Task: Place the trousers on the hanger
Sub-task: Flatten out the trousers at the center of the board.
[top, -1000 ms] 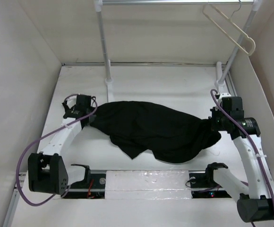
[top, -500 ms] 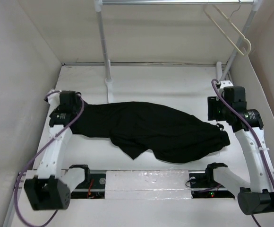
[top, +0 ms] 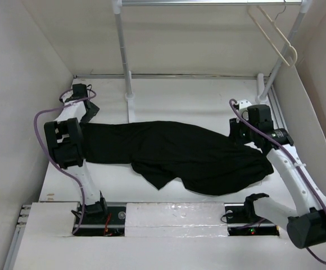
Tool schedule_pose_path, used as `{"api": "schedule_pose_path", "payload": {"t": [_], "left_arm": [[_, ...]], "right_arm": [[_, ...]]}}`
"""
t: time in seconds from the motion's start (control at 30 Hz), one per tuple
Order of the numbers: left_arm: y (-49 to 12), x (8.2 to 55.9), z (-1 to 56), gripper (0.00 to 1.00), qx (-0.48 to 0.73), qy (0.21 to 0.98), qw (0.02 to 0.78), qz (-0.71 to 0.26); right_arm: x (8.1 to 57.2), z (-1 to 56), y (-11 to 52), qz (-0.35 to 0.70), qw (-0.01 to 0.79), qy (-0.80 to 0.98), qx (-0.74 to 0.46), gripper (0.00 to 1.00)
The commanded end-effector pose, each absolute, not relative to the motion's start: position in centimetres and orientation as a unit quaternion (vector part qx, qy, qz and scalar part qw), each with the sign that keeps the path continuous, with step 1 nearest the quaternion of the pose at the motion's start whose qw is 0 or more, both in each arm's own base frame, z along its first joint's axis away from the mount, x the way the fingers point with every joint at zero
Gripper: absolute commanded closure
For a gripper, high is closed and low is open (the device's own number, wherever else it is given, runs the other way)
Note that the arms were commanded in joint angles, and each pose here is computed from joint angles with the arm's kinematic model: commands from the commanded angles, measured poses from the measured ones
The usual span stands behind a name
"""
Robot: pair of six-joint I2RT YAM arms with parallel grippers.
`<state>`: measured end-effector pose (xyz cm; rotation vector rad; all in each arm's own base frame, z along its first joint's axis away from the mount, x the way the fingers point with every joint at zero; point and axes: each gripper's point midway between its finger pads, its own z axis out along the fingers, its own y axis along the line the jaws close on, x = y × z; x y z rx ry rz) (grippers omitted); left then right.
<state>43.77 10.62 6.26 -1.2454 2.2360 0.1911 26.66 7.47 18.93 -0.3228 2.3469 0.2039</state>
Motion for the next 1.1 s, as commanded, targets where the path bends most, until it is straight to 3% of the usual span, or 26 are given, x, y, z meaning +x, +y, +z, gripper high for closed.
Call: {"api": "schedule_pose_path", "payload": {"t": [0.0,0.03,0.07,0.23,0.27,0.33,0.37,0.43,0.47,0.67,0.7,0.73,0.77,0.83,1.07], "left_arm": [[11.3,43.7,4.6,0.23,-0.452,0.848,0.262,0.091],[11.2,43.9,4.2,0.25,-0.449,0.85,0.261,0.089],[11.1,44.0,3.8,0.29,-0.447,0.852,0.259,0.087],[11.2,45.1,2.6,0.31,-0.432,0.859,0.261,0.085],[11.2,45.2,2.4,0.42,-0.43,0.86,0.261,0.085],[11.2,45.1,1.5,0.52,-0.43,0.862,0.254,0.088],[11.4,45.0,1.2,0.67,-0.434,0.862,0.25,0.083],[11.8,44.8,0.7,0.85,-0.439,0.86,0.247,0.084],[11.6,44.9,0.8,1.0,-0.436,0.861,0.249,0.079],[12.5,44.8,0.6,1.0,-0.443,0.861,0.235,0.081],[12.6,44.9,0.9,1.0,-0.442,0.861,0.239,0.082],[12.7,45.1,1.3,1.0,-0.444,0.859,0.241,0.084],[12.7,45.1,1.3,1.0,-0.444,0.859,0.241,0.084],[12.6,45.4,2.2,1.0,-0.448,0.855,0.248,0.078],[13.6,46.1,8.0,1.0,-0.479,0.821,0.304,0.06]], "right_arm": [[29.8,18.7,6.0,0.077,0.405,0.908,-0.071,0.54],[30.4,18.2,5.4,0.076,0.404,0.91,-0.045,0.41],[31.5,18.0,4.8,0.075,0.413,0.907,-0.028,0.37],[33.8,11.4,-0.8,0.055,0.348,0.931,0.095,0.3],[34.6,11.2,-1.5,0.041,0.359,0.927,0.101,0.28],[35.8,9.4,-1.4,0.054,0.354,0.929,0.096,0.24],[36.9,9.4,0.6,0.1,0.362,0.924,0.07,0.24],[37.1,6.9,2.9,0.114,0.311,0.943,0.023,0.23],[37.3,7.0,5.0,0.106,0.302,0.947,-0.013,0.22],[38.6,4.2,6.6,0.114,0.306,0.945,-0.005,0.18],[39.0,4.0,6.7,0.116,0.305,0.945,-0.002,0.21],[39.8,3.6,5.9,0.101,0.29,0.952,0.0,0.71],[39.8,3.6,5.9,0.101,0.29,0.952,0.0,0.72],[40.6,5.6,6.1,0.094,0.312,0.945,-0.005,1.0],[37.8,23.2,7.4,0.04,0.493,0.868,-0.036,1.0]]}}
